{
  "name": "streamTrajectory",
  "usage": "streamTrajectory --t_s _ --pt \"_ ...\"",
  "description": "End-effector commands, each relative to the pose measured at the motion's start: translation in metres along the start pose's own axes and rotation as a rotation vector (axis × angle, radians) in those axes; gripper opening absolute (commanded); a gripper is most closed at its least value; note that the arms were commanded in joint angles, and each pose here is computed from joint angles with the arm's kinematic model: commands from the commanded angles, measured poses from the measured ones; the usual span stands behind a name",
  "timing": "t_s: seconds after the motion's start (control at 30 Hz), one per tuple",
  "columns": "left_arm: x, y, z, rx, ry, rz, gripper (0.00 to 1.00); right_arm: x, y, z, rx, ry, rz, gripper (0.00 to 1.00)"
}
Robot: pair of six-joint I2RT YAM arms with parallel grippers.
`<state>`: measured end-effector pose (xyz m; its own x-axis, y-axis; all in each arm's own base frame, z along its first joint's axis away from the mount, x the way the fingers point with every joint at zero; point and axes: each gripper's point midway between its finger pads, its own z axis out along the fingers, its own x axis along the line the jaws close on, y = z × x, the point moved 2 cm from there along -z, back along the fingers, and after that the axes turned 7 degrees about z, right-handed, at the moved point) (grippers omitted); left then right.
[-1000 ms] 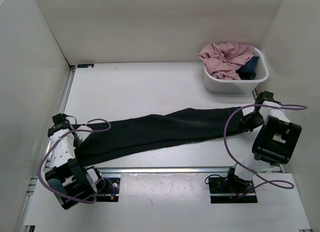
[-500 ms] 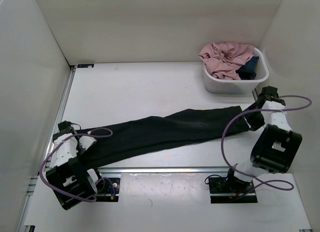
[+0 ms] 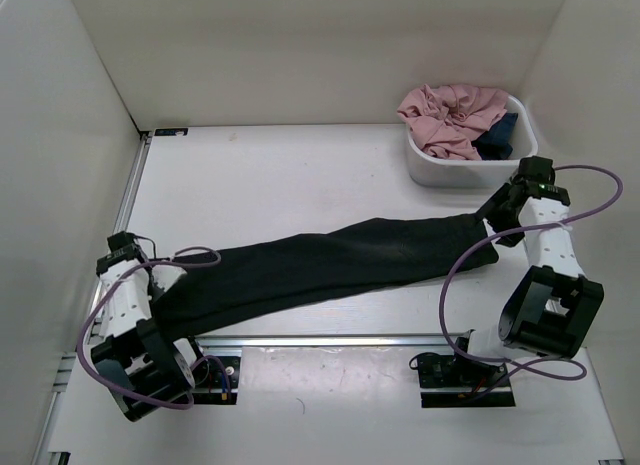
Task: Fold and stack the trousers
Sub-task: Fold the trousers
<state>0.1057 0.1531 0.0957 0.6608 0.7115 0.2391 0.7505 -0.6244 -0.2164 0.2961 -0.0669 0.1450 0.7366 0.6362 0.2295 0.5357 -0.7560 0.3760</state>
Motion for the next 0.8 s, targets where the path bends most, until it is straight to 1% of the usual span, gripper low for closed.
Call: streamTrajectory --t_s 0.0,0.07,0.1,0.13,0.2,0.23,0.27,0.3,0.33,0.4,0.43,0.47,0.5,0.53,0.57,0.6,0.67,0.7,0.73,0.77 --pt "-0.017 -0.014 0.000 0.067 -0.040 0.028 0.14 0.000 -0.001 0.000 0.015 0.014 -0.047 0.69" --pt "-0.026 -0.015 0.005 0.076 -0.070 0.038 0.14 0.002 0.002 0.001 0.014 0.015 -0.058 0.69" --pt "-0.036 -0.018 0.011 0.094 -0.101 0.060 0.16 0.005 -0.003 0.002 0.034 0.029 -0.078 0.69" --pt "-0.043 -0.019 0.015 0.100 -0.121 0.067 0.38 0.015 -0.007 0.005 0.061 0.075 -0.096 0.69" --pt "-0.053 -0.023 0.021 0.129 -0.152 0.091 0.64 0.026 -0.015 0.006 0.084 0.101 -0.156 0.69" --pt "-0.055 -0.023 0.024 0.130 -0.155 0.092 0.71 0.035 -0.012 0.006 0.075 0.107 -0.183 0.69" --pt "-0.056 -0.025 0.024 0.132 -0.157 0.083 0.74 0.038 -0.013 0.006 0.076 0.097 -0.210 0.69" --pt "-0.053 -0.025 0.024 0.138 -0.145 0.091 0.75 0.043 -0.014 0.010 0.065 0.070 -0.252 0.69" --pt "-0.038 -0.024 0.016 0.126 -0.104 0.086 0.75 0.046 -0.017 0.010 0.076 0.068 -0.264 0.68" --pt "-0.018 -0.021 0.005 0.102 -0.055 0.081 0.76 0.054 -0.015 0.011 0.069 0.081 -0.276 0.63" --pt "0.007 -0.019 -0.010 0.086 0.005 0.060 0.76 0.054 -0.015 0.014 0.071 0.079 -0.276 0.60" --pt "0.020 -0.017 -0.019 0.078 0.036 0.059 0.76 0.058 -0.013 0.015 0.058 0.088 -0.266 0.56" --pt "0.032 -0.015 -0.027 0.062 0.062 0.049 0.76 0.057 -0.019 0.024 0.080 0.078 -0.276 0.55" --pt "0.050 -0.015 -0.045 0.051 0.103 0.024 0.76 0.057 -0.020 0.026 0.088 0.072 -0.267 0.53" --pt "0.058 -0.012 -0.047 0.046 0.086 0.030 0.76 0.058 -0.020 0.030 0.089 0.070 -0.258 0.48" --pt "0.067 -0.010 -0.052 0.034 0.091 0.008 0.76 0.056 -0.023 0.039 0.104 0.059 -0.259 0.47" --pt "0.087 0.004 -0.059 -0.028 0.093 -0.059 0.76 0.057 -0.025 0.048 0.109 0.054 -0.239 0.42" --pt "0.093 0.012 -0.061 -0.054 0.092 -0.083 0.74 0.063 -0.025 0.055 0.103 0.064 -0.247 0.37" --pt "0.093 0.021 -0.059 -0.080 0.079 -0.160 0.72 0.062 -0.027 0.061 0.108 0.059 -0.229 0.34" --pt "0.090 0.040 -0.053 -0.128 0.026 -0.156 0.67 0.063 -0.029 0.071 0.114 0.054 -0.217 0.31"
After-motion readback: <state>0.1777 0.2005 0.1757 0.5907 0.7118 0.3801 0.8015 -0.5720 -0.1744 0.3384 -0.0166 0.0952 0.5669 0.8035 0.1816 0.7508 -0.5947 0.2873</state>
